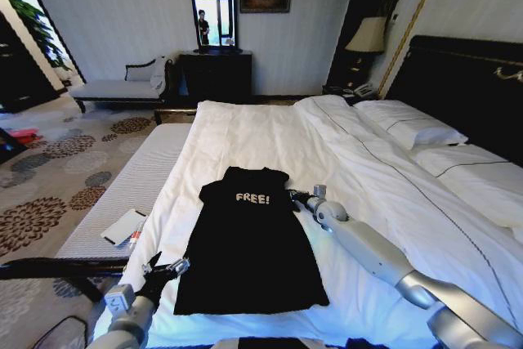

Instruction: Fold the clothes on the bed.

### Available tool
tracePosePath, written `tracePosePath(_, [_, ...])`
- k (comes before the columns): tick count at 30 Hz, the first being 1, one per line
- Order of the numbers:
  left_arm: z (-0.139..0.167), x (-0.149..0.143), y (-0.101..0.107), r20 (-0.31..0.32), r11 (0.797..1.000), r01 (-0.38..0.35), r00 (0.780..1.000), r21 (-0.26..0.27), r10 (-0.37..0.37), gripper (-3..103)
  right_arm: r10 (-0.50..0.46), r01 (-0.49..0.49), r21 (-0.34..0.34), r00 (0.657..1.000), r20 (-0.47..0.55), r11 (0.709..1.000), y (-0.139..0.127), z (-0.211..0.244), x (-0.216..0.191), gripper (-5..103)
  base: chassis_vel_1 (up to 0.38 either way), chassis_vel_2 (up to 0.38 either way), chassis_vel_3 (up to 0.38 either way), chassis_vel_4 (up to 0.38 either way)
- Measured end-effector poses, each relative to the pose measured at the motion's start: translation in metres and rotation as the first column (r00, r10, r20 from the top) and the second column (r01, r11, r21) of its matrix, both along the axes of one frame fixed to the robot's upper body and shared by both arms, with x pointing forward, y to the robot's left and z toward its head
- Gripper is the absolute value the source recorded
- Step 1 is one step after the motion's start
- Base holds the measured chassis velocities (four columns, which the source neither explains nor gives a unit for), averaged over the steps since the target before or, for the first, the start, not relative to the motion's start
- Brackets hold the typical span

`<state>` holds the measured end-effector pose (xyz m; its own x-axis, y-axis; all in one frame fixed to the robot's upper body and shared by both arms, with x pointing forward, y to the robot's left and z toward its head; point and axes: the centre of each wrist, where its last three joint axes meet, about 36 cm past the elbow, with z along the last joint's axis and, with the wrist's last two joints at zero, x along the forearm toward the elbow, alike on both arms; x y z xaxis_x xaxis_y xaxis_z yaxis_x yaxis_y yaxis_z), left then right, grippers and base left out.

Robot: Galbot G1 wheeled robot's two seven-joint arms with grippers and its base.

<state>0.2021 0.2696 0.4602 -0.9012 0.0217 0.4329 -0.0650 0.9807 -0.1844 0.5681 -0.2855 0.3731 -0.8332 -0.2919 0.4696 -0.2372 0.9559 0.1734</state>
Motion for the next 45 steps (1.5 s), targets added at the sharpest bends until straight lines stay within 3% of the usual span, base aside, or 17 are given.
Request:
tracePosePath(3, [0.0006, -0.0003, -0.0004, 0.000, 1.000, 0.001, 1.000, -0.001, -0.001, 100, -0.003, 0.003, -0.005, 1.000, -0.004, 1.000, -0.0006, -0.0024, 0.0006, 44, 0.000, 0.000, 0.000, 0.000])
tracePosePath(5, [0.0007, -0.0003, -0.0005, 0.001, 1.000, 0.001, 1.000, -0.001, -0.001, 100, -0.004, 0.004, -0.006, 1.000, -0.004, 1.000, -0.0010, -0.0027, 0.0008, 44, 0.000, 0.000, 0.000, 0.000])
tracePosePath(8, [0.0011, 0.0001, -0.0004, 0.003, 1.000, 0.002, 1.000, -0.001, -0.002, 100, -0.006, 0.006, -0.008, 1.000, -0.006, 1.000, -0.0025, -0.0038, 0.0022, 61, 0.000, 0.000, 0.000, 0.000])
tracePosePath(11, [0.0012, 0.0005, -0.0006, 0.004, 1.000, 0.003, 1.000, -0.001, -0.003, 100, -0.006, 0.006, -0.011, 1.000, -0.010, 1.000, -0.0026, -0.0050, 0.0030, 66, 0.000, 0.000, 0.000, 0.000])
tracePosePath(14, [0.0013, 0.0006, -0.0003, 0.005, 1.000, 0.002, 1.000, -0.001, -0.002, 100, -0.002, 0.002, -0.012, 1.000, -0.014, 1.000, -0.0010, -0.0066, 0.0037, 83, 0.000, 0.000, 0.000, 0.000])
tracePosePath(15, [0.0013, 0.0006, -0.0003, 0.005, 1.000, 0.002, 1.000, -0.001, -0.002, 100, -0.002, 0.002, -0.012, 1.000, -0.014, 1.000, -0.0010, -0.0066, 0.0037, 83, 0.000, 0.000, 0.000, 0.000])
tracePosePath(17, [0.0013, 0.0006, 0.0003, 0.005, 1.000, -0.001, 1.000, 0.000, 0.001, 100, 0.000, 0.000, -0.012, 1.000, -0.016, 1.000, 0.0007, -0.0074, 0.0045, 79, 0.000, 0.000, 0.000, 0.000])
tracePosePath(20, [0.0006, 0.0007, 0.0010, 0.003, 1.000, -0.003, 1.000, 0.002, 0.003, 100, -0.002, 0.002, -0.009, 1.000, -0.017, 1.000, 0.0021, -0.0082, 0.0058, 62, 0.000, 0.000, 0.000, 0.000])
tracePosePath(23, [0.0001, 0.0007, 0.0014, 0.002, 1.000, -0.004, 1.000, 0.002, 0.004, 100, -0.004, 0.004, -0.008, 1.000, -0.019, 1.000, 0.0020, -0.0089, 0.0062, 57, 0.000, 0.000, 0.000, 0.000])
tracePosePath(24, [0.0001, 0.0009, 0.0015, 0.003, 1.000, -0.005, 1.000, 0.002, 0.005, 100, -0.006, 0.005, -0.009, 1.000, -0.019, 1.000, 0.0016, -0.0091, 0.0064, 46, 0.000, 0.000, 0.000, 0.000])
tracePosePath(26, [0.0001, 0.0011, 0.0017, 0.003, 1.000, -0.005, 1.000, 0.002, 0.005, 100, -0.006, 0.006, -0.009, 1.000, -0.019, 1.000, 0.0013, -0.0093, 0.0064, 46, 0.000, 0.000, 0.000, 0.000])
tracePosePath(30, [-0.0006, 0.0024, 0.0030, 0.006, 1.000, -0.006, 1.000, 0.005, 0.006, 100, -0.007, 0.007, -0.011, 1.000, -0.020, 1.000, -0.0005, -0.0093, 0.0062, 25, 0.000, 0.000, 0.000, 0.000])
tracePosePath(32, [-0.0010, 0.0026, 0.0033, 0.006, 1.000, -0.006, 1.000, 0.006, 0.006, 100, -0.007, 0.007, -0.012, 1.000, -0.020, 1.000, -0.0007, -0.0092, 0.0062, 25, 0.000, 0.000, 0.000, 0.000])
tracePosePath(36, [-0.0013, 0.0037, 0.0037, 0.008, 1.000, -0.007, 1.000, 0.004, 0.007, 100, -0.003, 0.003, -0.011, 1.000, -0.017, 1.000, -0.0009, -0.0080, 0.0059, 3, 0.000, 0.000, 0.000, 0.000])
tracePosePath(45, [-0.0015, 0.0059, 0.0050, 0.010, 1.000, -0.012, 1.000, -0.002, 0.012, 100, -0.002, 0.002, -0.009, 1.000, -0.012, 1.000, -0.0015, -0.0082, 0.0059, 0, 0.000, 0.000, 0.000, 0.000])
